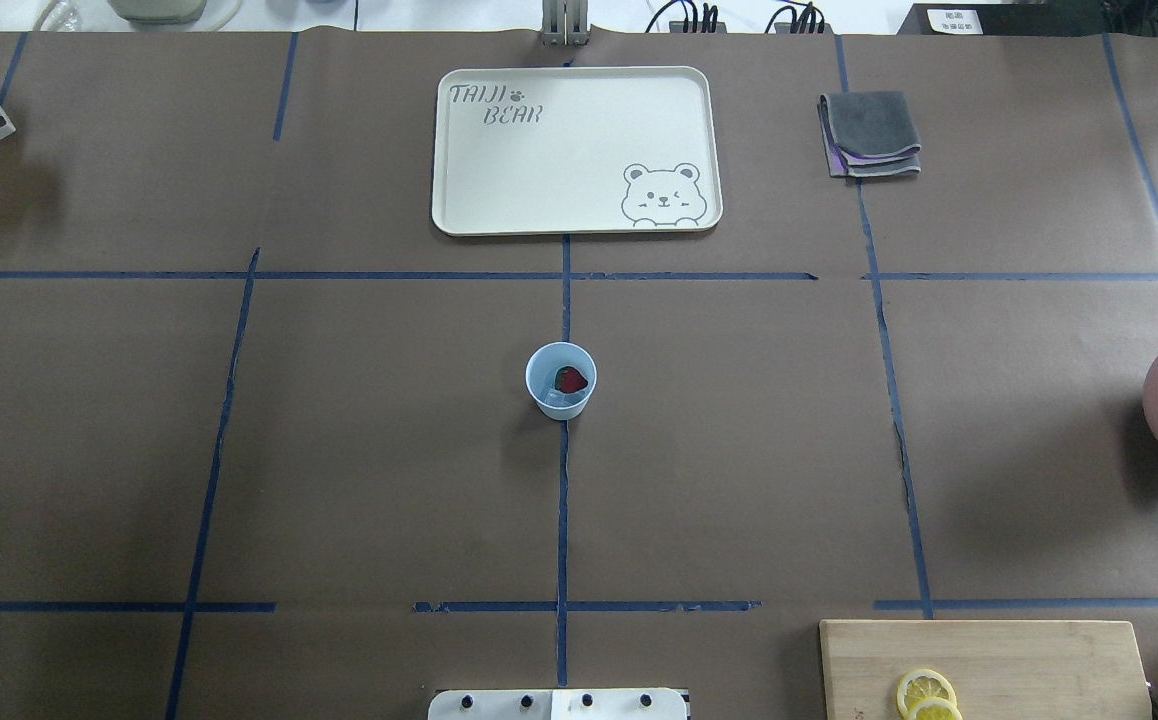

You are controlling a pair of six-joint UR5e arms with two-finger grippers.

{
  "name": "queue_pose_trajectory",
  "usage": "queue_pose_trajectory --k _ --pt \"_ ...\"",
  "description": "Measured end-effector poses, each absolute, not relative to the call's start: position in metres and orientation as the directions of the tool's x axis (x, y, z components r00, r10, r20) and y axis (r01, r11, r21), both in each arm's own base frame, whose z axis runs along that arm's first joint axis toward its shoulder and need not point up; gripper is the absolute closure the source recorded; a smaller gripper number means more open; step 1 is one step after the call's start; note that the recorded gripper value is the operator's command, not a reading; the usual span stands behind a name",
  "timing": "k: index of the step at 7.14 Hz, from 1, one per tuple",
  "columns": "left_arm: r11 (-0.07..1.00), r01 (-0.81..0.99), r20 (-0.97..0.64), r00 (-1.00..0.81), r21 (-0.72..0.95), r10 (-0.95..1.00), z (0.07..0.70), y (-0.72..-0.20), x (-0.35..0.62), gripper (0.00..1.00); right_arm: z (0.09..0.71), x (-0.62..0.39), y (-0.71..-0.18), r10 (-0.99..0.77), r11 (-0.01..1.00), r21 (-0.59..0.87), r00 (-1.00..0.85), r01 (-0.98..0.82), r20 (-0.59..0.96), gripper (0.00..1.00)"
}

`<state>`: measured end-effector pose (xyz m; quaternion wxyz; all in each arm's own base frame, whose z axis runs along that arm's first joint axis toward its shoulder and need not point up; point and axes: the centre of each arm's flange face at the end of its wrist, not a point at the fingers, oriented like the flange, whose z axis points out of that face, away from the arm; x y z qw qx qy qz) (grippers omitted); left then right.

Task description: Mash ice and strawberries in cup

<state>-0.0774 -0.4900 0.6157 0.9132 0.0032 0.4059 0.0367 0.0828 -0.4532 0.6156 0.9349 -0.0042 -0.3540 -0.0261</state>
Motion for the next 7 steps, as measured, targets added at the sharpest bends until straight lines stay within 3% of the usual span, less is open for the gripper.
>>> queue_pose_trajectory --k 4,7 --pt "0.999 0.001 -0.769 0.639 -0.032 -0.026 0.614 -0.487 -0.074 0.0 0.615 0.087 -0.452 -0.027 0.999 -0.001 0.723 0.039 0.69 0.01" --pt "0.999 -0.008 -0.769 0.637 0.046 0.04 0.635 -0.46 -0.07 0.0 0.615 0.087 -0.451 -0.026 0.999 -0.001 0.723 0.036 0.691 0.01"
